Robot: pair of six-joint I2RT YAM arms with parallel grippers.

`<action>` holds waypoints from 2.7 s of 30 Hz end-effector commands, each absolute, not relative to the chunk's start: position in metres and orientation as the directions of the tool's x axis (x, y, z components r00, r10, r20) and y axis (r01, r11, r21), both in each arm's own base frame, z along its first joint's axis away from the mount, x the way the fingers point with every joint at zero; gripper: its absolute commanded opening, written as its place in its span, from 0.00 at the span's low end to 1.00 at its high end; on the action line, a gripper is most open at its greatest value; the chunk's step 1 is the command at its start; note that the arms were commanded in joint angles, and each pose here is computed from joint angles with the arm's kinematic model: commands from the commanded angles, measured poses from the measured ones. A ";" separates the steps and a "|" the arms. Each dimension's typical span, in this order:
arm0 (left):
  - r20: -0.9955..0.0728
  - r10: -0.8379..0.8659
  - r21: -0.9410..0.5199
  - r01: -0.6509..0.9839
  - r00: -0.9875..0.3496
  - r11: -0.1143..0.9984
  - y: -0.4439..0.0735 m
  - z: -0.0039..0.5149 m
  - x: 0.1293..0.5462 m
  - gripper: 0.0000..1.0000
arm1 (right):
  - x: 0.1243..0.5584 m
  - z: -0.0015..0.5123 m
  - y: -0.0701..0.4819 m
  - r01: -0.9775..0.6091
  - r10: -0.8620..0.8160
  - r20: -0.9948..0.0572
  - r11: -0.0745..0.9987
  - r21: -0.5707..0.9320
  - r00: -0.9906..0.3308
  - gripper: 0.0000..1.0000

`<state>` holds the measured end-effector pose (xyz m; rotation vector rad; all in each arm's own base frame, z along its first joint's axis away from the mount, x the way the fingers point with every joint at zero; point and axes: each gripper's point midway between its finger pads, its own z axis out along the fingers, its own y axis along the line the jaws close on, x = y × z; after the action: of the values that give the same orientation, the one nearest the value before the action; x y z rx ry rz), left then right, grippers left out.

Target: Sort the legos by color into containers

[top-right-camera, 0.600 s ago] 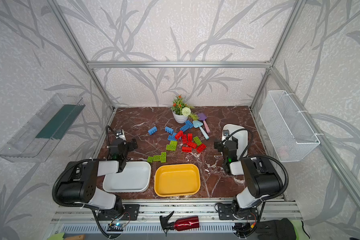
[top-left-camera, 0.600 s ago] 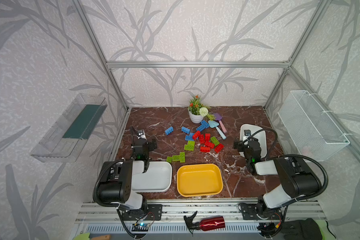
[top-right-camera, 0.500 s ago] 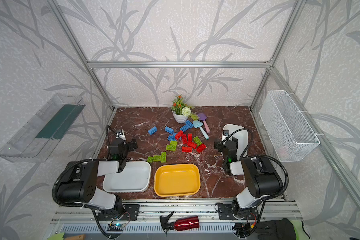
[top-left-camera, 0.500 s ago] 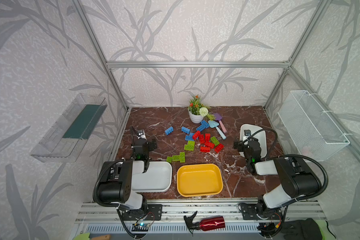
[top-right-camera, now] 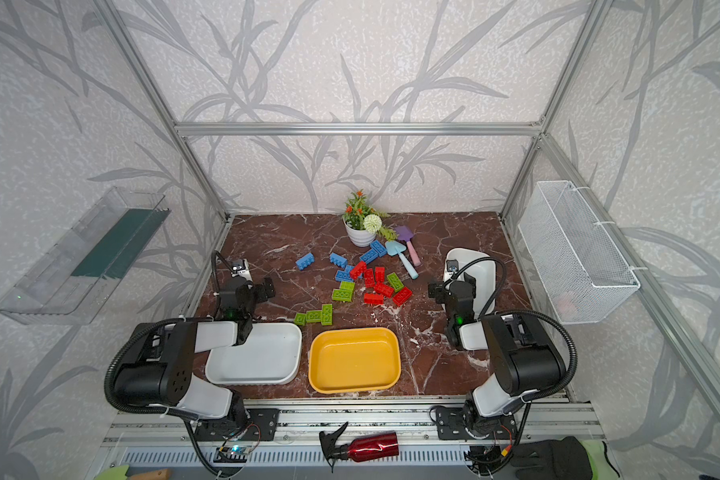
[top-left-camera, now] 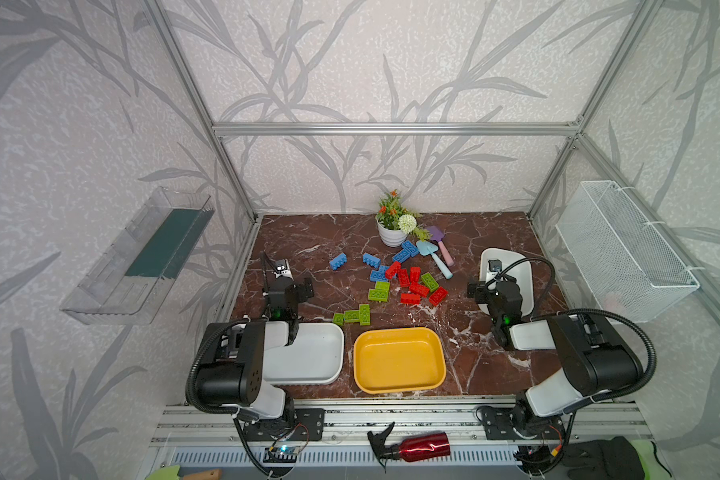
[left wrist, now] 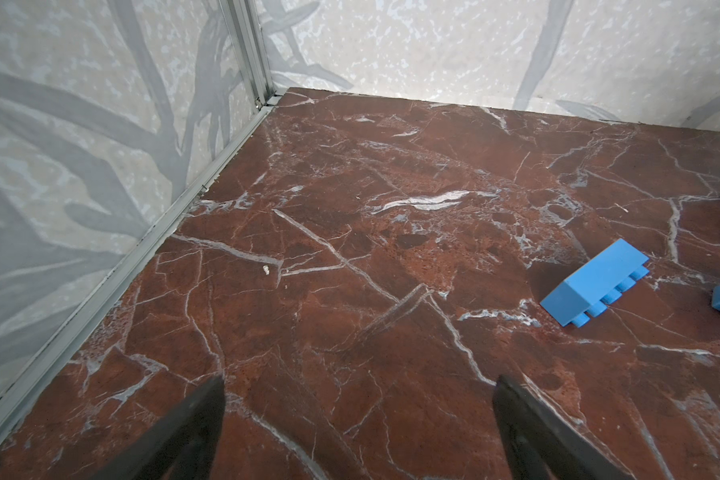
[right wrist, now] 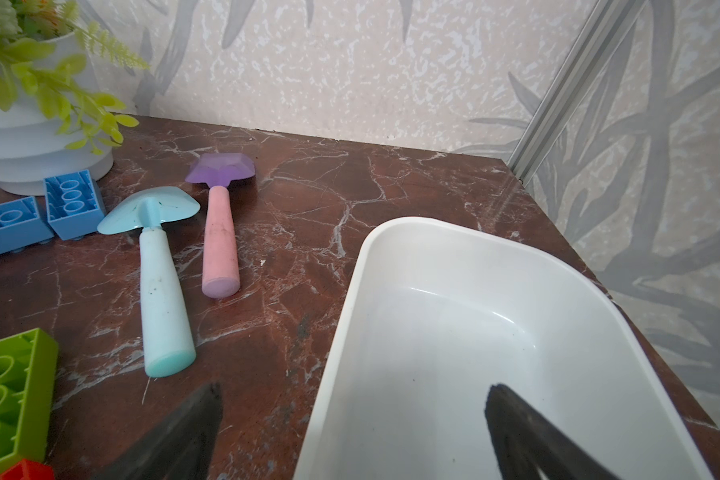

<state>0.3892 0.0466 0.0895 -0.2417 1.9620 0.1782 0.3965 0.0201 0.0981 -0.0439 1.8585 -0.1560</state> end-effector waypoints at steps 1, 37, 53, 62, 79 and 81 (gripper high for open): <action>-0.923 -0.078 0.021 -0.251 -0.377 0.968 0.047 0.092 0.392 0.99 | 0.395 0.096 0.016 0.065 -0.101 -0.952 0.990 -0.124 -0.290 0.99; -0.849 -0.086 -0.037 -0.105 -0.522 0.994 -0.016 0.189 0.418 0.89 | 0.397 0.159 0.110 -0.140 -0.204 -0.759 0.979 -0.149 -0.618 0.96; -0.853 -0.084 -0.170 0.122 -0.516 0.978 -0.134 0.214 0.401 0.89 | 0.387 0.132 0.223 -0.282 -0.139 -0.615 0.949 0.141 -0.776 0.85; -0.869 -0.092 -0.148 0.079 -0.486 0.986 -0.121 0.216 0.390 0.89 | 0.400 0.109 0.239 -0.188 -0.042 -0.545 0.959 0.214 -0.838 0.79; -0.875 -0.059 -0.108 0.075 -0.480 0.991 -0.116 0.216 0.389 0.89 | 0.424 0.078 0.245 -0.077 0.014 -0.459 0.981 0.178 -0.889 0.62; -0.877 -0.056 -0.101 0.070 -0.476 0.992 -0.115 0.216 0.390 0.89 | 0.425 0.075 0.248 -0.079 0.008 -0.446 0.981 0.176 -0.895 0.57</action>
<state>0.3919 -0.1195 0.2123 0.0076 2.0743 -0.1822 0.4271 0.2483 0.0786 -0.0731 2.6267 0.2878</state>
